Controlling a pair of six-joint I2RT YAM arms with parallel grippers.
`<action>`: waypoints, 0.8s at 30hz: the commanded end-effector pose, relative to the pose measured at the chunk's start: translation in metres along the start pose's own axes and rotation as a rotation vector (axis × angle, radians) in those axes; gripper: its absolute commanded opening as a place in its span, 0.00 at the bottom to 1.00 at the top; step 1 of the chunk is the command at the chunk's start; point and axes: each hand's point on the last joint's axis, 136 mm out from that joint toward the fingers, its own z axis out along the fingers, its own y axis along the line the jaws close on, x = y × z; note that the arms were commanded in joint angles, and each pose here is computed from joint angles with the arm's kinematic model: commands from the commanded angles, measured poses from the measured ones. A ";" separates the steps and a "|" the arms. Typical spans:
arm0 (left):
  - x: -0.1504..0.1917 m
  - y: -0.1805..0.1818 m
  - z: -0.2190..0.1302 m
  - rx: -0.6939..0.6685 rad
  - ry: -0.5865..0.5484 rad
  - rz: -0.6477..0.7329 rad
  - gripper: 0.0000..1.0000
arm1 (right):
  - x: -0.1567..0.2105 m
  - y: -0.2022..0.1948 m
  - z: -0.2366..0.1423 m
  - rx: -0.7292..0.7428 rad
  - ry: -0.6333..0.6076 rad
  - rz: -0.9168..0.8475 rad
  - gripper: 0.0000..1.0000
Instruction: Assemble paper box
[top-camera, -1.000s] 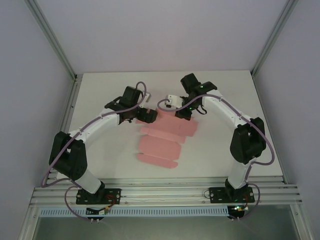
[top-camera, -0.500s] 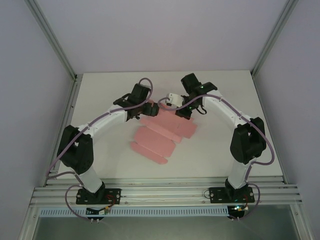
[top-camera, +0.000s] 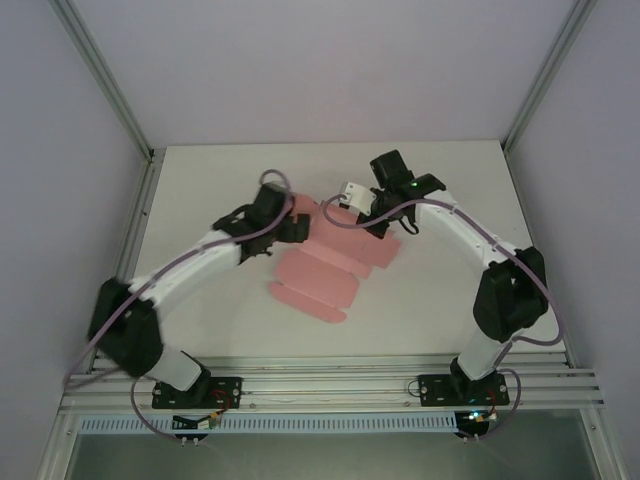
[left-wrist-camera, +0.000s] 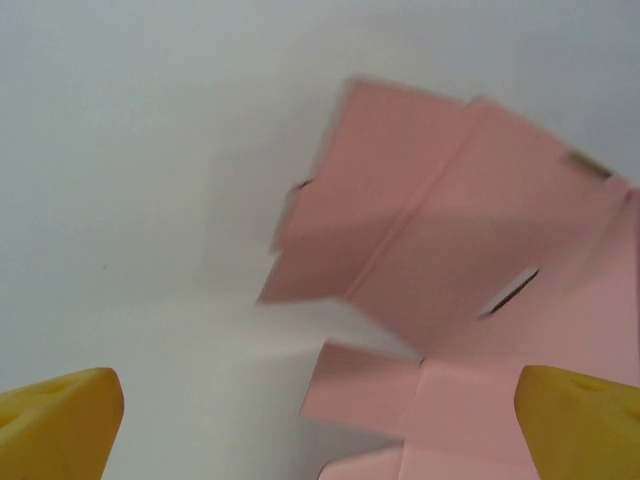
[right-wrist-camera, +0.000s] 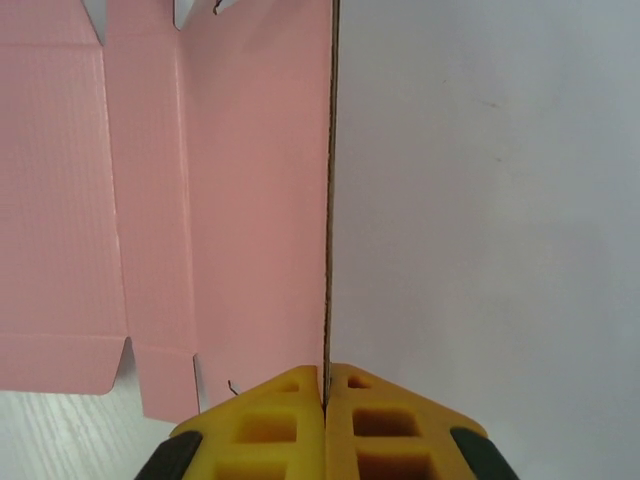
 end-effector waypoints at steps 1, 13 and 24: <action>-0.009 0.015 -0.029 0.219 -0.090 -0.236 1.00 | -0.010 0.004 -0.017 -0.015 -0.089 -0.018 0.00; 0.028 0.068 0.022 0.350 0.069 -0.506 1.00 | -0.037 0.029 -0.049 -0.159 -0.285 -0.021 0.00; 0.014 0.013 0.024 0.757 0.072 -0.435 1.00 | -0.034 0.026 -0.043 -0.165 -0.272 0.007 0.00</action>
